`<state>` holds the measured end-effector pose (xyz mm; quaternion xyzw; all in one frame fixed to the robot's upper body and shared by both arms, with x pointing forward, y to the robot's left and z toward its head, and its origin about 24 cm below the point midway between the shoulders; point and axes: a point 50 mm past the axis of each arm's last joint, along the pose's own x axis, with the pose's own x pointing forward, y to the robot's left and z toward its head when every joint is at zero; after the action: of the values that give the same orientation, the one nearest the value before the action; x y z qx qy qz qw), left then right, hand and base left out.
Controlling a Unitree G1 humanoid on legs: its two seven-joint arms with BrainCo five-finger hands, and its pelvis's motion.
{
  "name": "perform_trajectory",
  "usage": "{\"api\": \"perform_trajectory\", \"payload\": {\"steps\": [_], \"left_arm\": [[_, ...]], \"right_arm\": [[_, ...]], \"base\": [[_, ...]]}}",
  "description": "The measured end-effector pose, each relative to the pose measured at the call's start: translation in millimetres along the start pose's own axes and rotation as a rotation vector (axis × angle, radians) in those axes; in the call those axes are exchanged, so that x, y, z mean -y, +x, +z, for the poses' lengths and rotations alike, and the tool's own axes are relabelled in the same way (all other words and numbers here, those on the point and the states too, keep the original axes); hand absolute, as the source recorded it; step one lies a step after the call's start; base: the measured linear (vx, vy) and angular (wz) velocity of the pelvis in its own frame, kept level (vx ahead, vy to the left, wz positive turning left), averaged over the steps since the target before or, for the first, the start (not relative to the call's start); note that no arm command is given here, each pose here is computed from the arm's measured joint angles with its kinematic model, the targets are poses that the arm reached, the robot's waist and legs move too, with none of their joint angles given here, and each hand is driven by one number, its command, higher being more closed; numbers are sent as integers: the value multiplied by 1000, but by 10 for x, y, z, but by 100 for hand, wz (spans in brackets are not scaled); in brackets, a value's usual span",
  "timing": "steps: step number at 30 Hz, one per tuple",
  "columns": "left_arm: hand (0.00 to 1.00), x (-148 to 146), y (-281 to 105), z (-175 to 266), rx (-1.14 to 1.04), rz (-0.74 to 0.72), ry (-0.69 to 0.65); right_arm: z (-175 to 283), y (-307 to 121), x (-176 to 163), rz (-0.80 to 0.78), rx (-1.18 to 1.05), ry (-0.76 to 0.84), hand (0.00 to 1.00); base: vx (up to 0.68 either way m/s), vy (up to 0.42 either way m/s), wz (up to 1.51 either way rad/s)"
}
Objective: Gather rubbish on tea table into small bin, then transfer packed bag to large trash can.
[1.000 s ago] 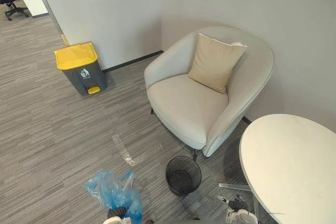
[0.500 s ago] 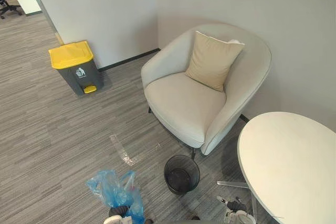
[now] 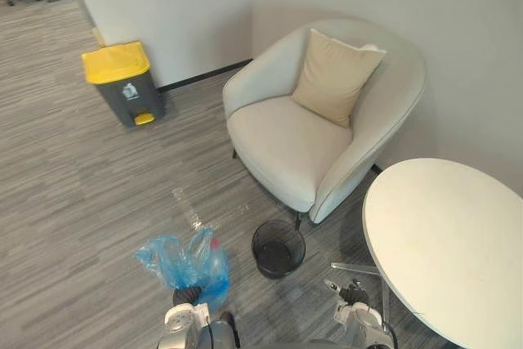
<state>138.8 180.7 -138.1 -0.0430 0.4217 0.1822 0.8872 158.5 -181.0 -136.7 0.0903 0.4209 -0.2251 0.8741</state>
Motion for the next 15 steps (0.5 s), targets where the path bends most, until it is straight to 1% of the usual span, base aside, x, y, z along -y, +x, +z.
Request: {"api": "perform_trajectory", "payload": {"steps": [3, 6, 10, 13, 14, 15], "left_arm": [[100, 50, -31, -58, -12, -10, 9], [100, 58, -31, -54, -11, -7, 9], [100, 97, -19, -21, -6, -21, 18], [100, 145, -23, -68, -26, -53, 55], [100, 126, -19, -72, -27, -53, 63], [100, 46, -7, -82, -29, -50, 105]], "right_arm": [[-173, -46, 105, -36, -44, -21, 0], [-135, -33, 105, -41, -33, -27, 0], [-132, -28, 140, -51, -33, -23, 0], [-180, -30, 255, -88, -53, 0, 0], [-206, -37, 240, -85, -63, 3, 0], [-240, -42, 214, -80, -80, 14, 0]], "base": [[-289, -195, 79], [-175, -60, 44], [-82, 86, 53], [-51, 206, 66], [-57, 197, 33], [-53, 164, 16]]}}
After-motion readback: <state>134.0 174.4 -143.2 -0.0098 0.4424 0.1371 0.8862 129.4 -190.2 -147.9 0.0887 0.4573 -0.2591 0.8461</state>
